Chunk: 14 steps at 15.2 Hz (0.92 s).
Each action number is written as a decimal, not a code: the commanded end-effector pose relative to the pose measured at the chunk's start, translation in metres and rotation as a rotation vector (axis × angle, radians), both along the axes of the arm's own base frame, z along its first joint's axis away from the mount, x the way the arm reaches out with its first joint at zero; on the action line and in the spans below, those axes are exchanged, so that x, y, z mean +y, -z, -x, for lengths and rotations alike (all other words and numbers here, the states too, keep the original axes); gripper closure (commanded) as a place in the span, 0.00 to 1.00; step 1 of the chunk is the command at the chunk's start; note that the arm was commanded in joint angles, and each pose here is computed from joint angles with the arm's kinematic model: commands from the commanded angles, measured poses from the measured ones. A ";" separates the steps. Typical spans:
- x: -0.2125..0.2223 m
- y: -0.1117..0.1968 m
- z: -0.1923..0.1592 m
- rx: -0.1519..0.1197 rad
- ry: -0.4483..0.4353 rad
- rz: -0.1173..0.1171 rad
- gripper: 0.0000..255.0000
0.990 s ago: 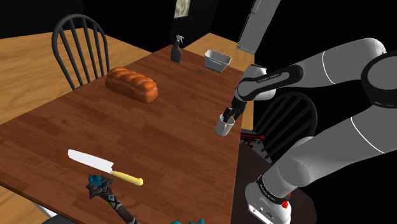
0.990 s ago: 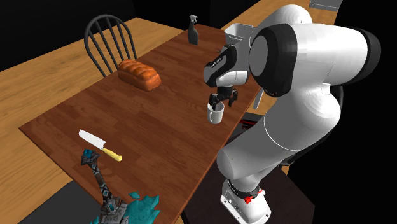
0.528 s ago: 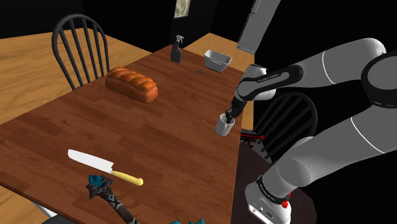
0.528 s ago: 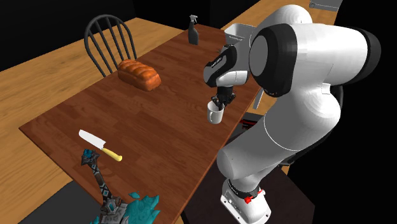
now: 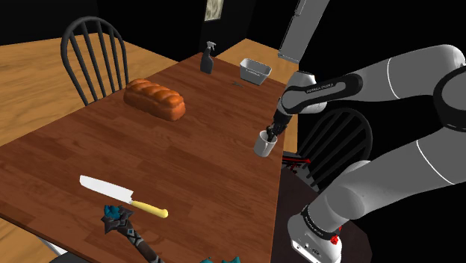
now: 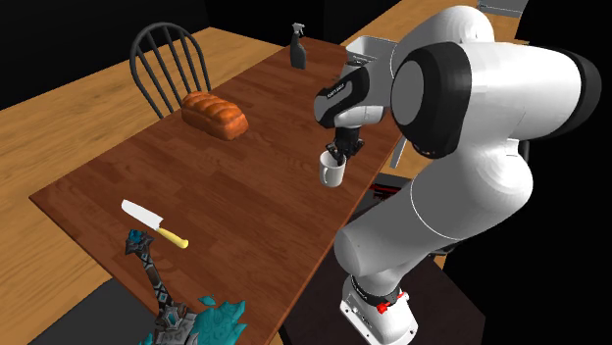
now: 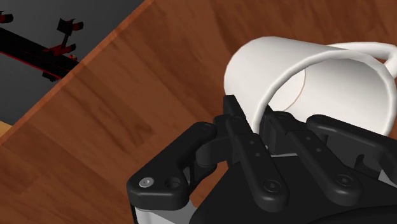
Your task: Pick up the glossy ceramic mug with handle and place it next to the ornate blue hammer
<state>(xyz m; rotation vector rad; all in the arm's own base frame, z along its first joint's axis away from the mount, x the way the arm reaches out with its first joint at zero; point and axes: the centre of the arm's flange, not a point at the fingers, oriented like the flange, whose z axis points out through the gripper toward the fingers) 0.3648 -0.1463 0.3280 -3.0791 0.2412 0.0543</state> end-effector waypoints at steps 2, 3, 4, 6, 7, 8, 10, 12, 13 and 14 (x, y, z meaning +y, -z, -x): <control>-0.001 -0.016 0.000 0.000 0.000 0.000 1.00; -0.001 -0.021 0.000 0.000 0.000 0.000 1.00; -0.001 -0.027 0.000 0.000 0.000 0.000 1.00; -0.001 -0.037 0.000 0.000 0.000 0.000 1.00; -0.001 -0.042 0.000 0.000 0.000 0.000 1.00; -0.001 -0.048 0.000 0.000 0.000 0.000 1.00; -0.001 -0.058 0.000 0.000 0.000 0.000 1.00; -0.001 -0.069 0.000 0.000 0.000 0.000 1.00; -0.001 -0.074 0.000 0.000 0.000 0.000 1.00; -0.001 -0.079 0.000 0.000 0.000 0.000 1.00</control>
